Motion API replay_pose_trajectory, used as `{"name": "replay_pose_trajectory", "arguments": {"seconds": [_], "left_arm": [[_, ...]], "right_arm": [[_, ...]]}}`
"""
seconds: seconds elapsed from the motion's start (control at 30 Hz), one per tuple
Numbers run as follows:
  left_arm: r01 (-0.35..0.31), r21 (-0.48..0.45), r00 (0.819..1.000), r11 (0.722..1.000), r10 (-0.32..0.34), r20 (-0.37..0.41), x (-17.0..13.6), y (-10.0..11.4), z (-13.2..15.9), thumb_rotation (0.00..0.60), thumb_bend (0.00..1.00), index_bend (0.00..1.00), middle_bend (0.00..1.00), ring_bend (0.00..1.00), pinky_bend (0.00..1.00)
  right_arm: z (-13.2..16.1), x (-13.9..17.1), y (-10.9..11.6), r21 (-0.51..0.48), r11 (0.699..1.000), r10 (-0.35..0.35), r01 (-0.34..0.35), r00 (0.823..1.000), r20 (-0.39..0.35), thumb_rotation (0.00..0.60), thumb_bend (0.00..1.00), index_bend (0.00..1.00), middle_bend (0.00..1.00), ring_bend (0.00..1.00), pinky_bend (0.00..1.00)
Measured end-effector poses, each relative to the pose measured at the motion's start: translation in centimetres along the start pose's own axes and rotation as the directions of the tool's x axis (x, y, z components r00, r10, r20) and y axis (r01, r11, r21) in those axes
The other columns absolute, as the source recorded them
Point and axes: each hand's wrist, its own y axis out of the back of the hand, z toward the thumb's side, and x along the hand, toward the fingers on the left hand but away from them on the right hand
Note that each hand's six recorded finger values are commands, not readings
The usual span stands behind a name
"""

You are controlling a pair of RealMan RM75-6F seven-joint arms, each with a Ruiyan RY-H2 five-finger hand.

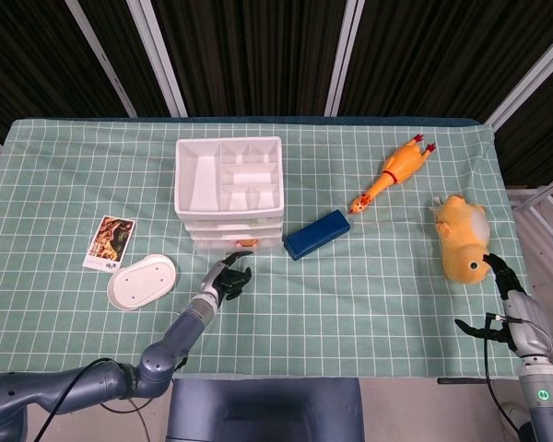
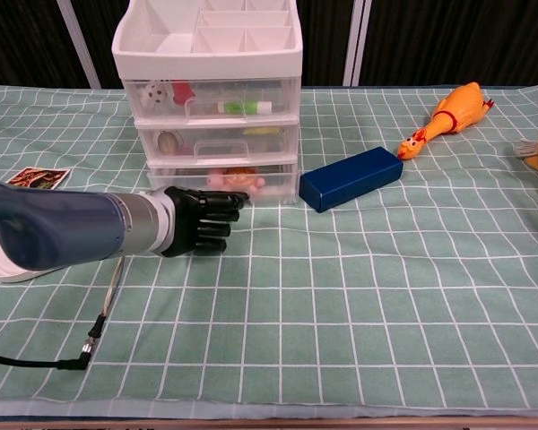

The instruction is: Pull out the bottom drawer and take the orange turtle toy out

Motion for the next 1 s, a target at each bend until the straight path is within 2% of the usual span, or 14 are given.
{"name": "replay_pose_trajectory", "arguments": {"seconds": [0.17,0.27,0.37,0.47,0.67,0.77,0.87,1.0], "left_arm": [[0.0,0.013,1.0,1.0,0.0,-0.006,-0.6,0.2,-0.6,0.6,0.58,0.21,1.0,1.0,1.0],[0.002,0.015,1.0,1.0,-0.002,-0.008,-1.1,0.4,-0.8,0.6,0.57,0.17,1.0,1.0,1.0],[0.006,0.035,1.0,0.999,-0.006,-0.006,-1.6,0.5,-0.9,0.6,0.49,0.09,1.0,1.0,1.0],[0.021,0.066,1.0,0.998,-0.021,-0.005,-2.2,0.7,-1.0,0.6,0.42,0.03,1.0,1.0,1.0],[0.06,0.197,0.998,0.979,-0.062,0.006,-3.6,1.1,-1.2,0.6,0.41,0.02,1.0,1.0,1.0],[0.054,0.288,0.997,0.956,-0.065,0.03,-4.5,1.5,-1.1,0.6,0.41,0.02,1.0,1.0,1.0],[0.01,0.395,0.996,0.918,-0.043,0.076,-5.1,2.1,-0.6,0.6,0.41,0.02,1.0,1.0,1.0],[-0.081,0.544,0.989,0.835,0.001,0.146,-6.0,3.0,0.4,0.6,0.41,0.03,1.0,1.0,1.0]], "right_arm": [[0.0,0.0,0.0,0.0,1.0,0.0,0.0,1.0,0.001,0.6,0.1,0.0,0.0,0.0,0.18],[0.0,0.0,0.0,0.0,1.0,-0.001,0.001,1.0,0.001,0.6,0.1,0.0,0.0,0.0,0.18],[0.0,0.0,0.0,0.0,1.0,-0.001,0.001,1.0,0.001,0.6,0.1,0.0,0.0,0.0,0.18],[0.0,0.0,0.0,-0.001,1.0,-0.003,0.003,1.0,0.001,0.6,0.1,0.0,0.0,0.0,0.18],[0.0,0.0,0.0,0.001,1.0,-0.004,0.004,1.0,0.0,0.6,0.1,0.0,0.0,0.0,0.18],[0.0,0.0,0.0,0.001,1.0,-0.003,0.003,1.0,0.0,0.6,0.1,0.0,0.0,0.0,0.18],[0.0,0.0,0.0,0.002,1.0,-0.002,0.002,1.0,0.0,0.6,0.1,0.0,0.0,0.0,0.18],[0.1,0.0,-0.1,0.005,1.0,-0.002,0.002,1.0,-0.001,0.6,0.11,0.0,0.0,0.0,0.18]]}}
